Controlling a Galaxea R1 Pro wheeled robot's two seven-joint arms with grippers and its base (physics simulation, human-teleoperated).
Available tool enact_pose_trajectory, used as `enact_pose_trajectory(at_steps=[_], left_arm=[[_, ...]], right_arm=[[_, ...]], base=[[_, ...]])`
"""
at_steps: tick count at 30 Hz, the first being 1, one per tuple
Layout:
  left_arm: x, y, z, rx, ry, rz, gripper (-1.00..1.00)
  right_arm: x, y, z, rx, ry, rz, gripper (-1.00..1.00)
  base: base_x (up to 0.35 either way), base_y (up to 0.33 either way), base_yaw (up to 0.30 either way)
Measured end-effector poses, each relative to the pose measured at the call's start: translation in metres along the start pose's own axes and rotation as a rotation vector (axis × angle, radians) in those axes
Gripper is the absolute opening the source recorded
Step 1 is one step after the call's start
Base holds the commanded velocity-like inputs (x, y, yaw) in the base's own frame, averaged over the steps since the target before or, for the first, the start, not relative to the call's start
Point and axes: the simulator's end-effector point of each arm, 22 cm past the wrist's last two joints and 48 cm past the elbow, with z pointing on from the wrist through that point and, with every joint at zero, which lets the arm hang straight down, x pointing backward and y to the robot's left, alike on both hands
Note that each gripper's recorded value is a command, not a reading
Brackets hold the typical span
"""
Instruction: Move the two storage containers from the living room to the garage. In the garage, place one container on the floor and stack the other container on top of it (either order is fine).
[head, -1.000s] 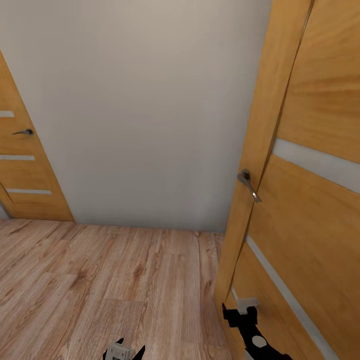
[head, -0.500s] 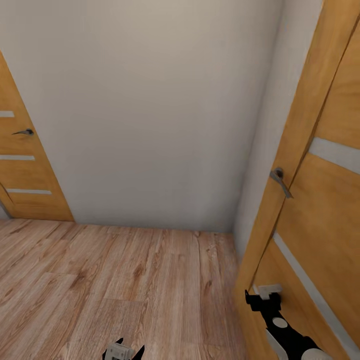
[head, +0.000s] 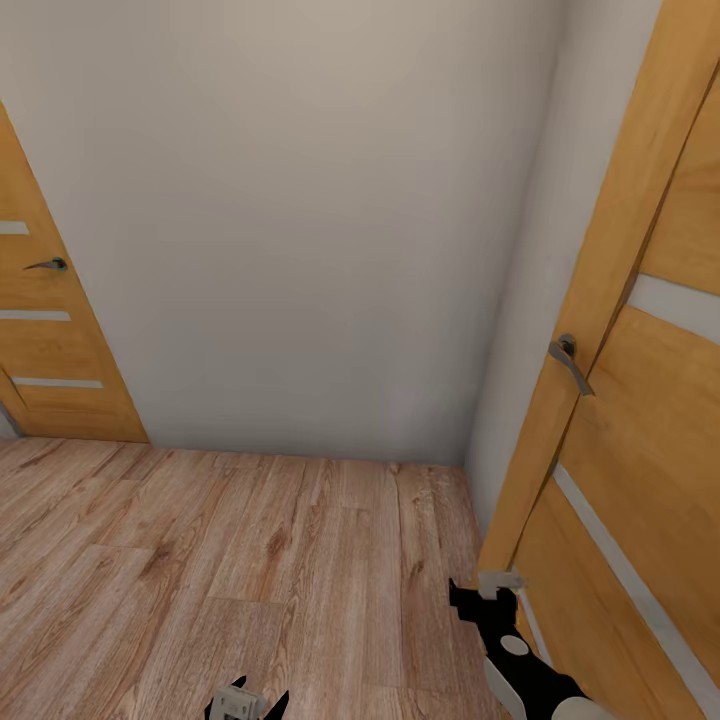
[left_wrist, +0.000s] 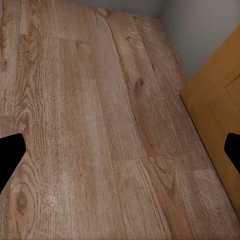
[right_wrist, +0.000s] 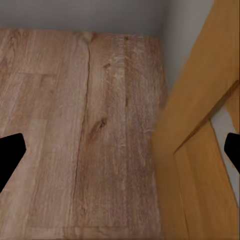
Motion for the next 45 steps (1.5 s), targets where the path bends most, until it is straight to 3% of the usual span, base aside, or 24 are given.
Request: enact_pose_trajectory(at_steps=[3, 8, 15, 22, 29, 45], left_arm=[[0.0, 0.0, 0.0, 0.0, 0.0, 0.0, 1.0], [0.0, 0.0, 0.0, 0.0, 0.0, 0.0, 1.0], [0.0, 0.0, 0.0, 0.0, 0.0, 0.0, 1.0], [0.0, 0.0, 0.0, 0.001, 0.0, 0.0, 1.0], [0.0, 0.0, 0.0, 0.001, 0.0, 0.0, 1.0], [0.0, 0.0, 0.0, 0.0, 0.0, 0.0, 1.0]], right_arm=[[0.005, 0.028, -0.005, -0.036, 0.009, 0.01, 1.0], [0.023, 0.051, -0.013, -0.08, 0.031, -0.02, 1.0], [0.096, 0.059, -0.041, -0.138, 0.143, -0.047, 1.0], [0.159, 0.071, -0.08, -0.24, 0.194, -0.049, 1.0], [0.173, 0.073, -0.09, -0.262, 0.204, -0.049, 1.0], [0.176, 0.074, -0.093, -0.267, 0.208, -0.049, 1.0]], base=[[0.0, 0.0, 0.0], [0.0, 0.0, 0.0], [0.0, 0.0, 0.0], [0.0, 0.0, 0.0], [0.0, 0.0, 0.0], [0.0, 0.0, 0.0]])
